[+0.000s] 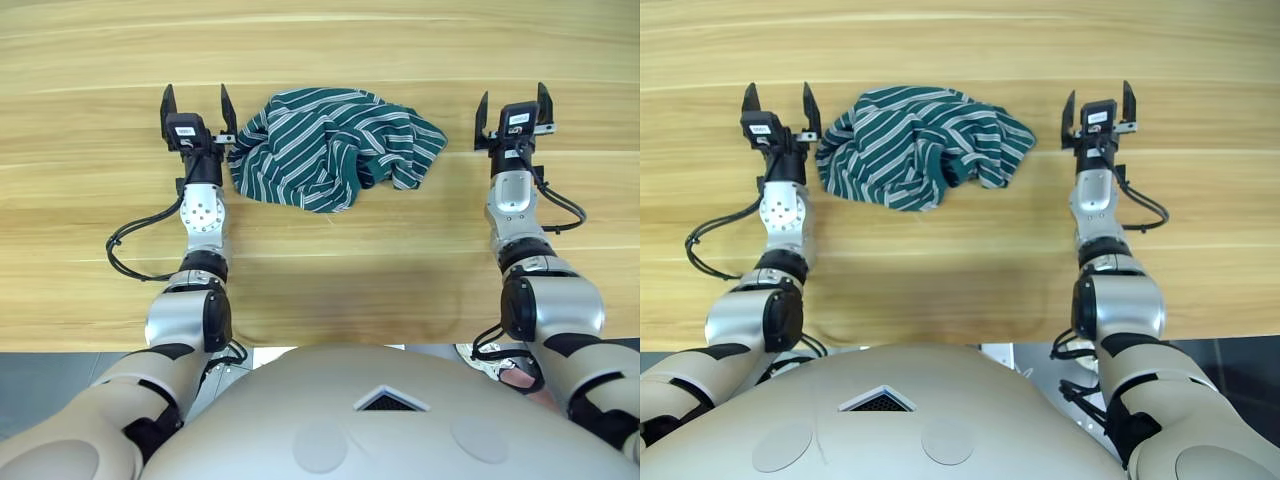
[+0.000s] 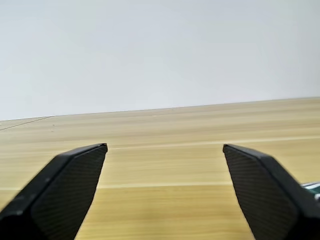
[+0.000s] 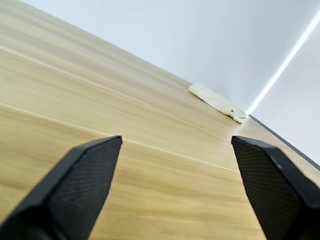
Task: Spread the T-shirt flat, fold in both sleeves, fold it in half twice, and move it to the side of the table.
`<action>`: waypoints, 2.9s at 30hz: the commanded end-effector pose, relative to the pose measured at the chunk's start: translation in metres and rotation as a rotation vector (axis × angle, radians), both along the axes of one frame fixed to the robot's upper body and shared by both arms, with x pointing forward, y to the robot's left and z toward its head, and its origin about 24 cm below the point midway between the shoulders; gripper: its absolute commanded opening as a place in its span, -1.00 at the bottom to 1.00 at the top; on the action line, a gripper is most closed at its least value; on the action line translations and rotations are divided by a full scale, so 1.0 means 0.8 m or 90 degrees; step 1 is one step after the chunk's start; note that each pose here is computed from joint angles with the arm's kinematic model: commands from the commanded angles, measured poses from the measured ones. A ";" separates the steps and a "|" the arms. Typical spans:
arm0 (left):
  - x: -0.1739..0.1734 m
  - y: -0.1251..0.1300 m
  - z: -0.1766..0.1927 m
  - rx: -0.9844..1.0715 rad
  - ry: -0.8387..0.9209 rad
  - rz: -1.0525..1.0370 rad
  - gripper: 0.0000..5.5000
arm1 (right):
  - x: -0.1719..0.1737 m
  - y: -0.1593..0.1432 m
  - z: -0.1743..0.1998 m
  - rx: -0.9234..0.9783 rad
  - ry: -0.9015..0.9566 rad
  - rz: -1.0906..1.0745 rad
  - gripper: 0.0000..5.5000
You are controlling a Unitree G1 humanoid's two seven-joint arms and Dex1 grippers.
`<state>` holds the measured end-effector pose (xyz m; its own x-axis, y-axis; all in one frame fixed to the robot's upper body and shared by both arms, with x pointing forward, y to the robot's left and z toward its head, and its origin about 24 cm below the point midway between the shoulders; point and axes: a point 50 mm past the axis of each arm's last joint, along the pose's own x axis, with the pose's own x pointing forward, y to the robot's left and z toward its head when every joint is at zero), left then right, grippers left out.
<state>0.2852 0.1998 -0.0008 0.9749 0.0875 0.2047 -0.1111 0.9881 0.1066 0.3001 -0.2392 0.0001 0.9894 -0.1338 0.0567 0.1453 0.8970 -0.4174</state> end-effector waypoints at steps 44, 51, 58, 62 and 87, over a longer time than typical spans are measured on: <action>0.001 0.004 0.001 -0.015 0.001 -0.009 0.32 | -0.002 0.011 0.000 -0.005 -0.016 0.034 0.26; 0.001 0.005 0.006 -0.040 -0.020 -0.041 0.32 | -0.006 0.024 -0.005 -0.008 -0.016 0.074 0.26; -0.139 -0.060 0.017 0.128 -0.073 -0.579 0.32 | -0.047 0.007 -0.009 -0.056 -0.046 0.128 0.26; -0.202 -0.064 0.028 0.159 0.004 -0.726 0.32 | -0.055 0.009 0.002 -0.094 -0.060 0.176 0.26; -0.147 -0.079 0.016 0.405 -0.028 -0.374 0.32 | -0.080 0.032 -0.018 -0.181 0.006 0.242 0.26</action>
